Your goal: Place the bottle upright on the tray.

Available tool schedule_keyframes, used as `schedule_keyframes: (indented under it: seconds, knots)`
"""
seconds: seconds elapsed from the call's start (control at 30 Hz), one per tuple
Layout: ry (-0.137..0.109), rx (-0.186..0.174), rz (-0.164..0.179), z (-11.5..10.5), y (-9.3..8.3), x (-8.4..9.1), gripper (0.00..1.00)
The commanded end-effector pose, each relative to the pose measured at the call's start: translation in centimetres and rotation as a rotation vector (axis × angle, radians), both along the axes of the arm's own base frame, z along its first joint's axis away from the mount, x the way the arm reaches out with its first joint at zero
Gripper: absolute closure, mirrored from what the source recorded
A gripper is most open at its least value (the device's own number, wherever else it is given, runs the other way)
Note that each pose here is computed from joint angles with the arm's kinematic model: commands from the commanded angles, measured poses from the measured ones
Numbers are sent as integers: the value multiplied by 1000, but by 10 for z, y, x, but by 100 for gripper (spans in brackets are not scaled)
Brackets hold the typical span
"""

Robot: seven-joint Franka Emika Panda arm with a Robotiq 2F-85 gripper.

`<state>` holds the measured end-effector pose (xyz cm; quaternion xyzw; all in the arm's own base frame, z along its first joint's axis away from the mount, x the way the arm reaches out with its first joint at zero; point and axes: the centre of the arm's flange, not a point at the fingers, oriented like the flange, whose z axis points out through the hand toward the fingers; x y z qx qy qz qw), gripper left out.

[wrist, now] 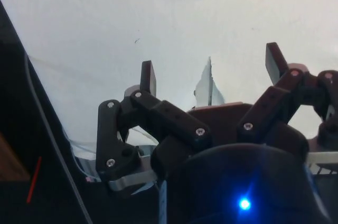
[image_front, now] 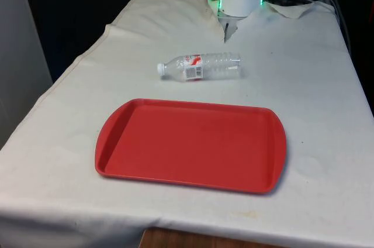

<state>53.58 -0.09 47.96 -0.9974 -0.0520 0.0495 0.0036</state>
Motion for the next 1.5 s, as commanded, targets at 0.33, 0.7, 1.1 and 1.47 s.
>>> schedule_keyframes:
  seconds: [0.33, 0.7, 1.1, 1.47]
  knots:
    - [-30, 2, -8, -5, -1, -24, 0]
    - [-51, 10, -14, -13, -1, -46, 0]
    - [-67, 15, -25, -30, -11, -65, 0]
    - [-74, 24, -65, -57, -34, -67, 0]
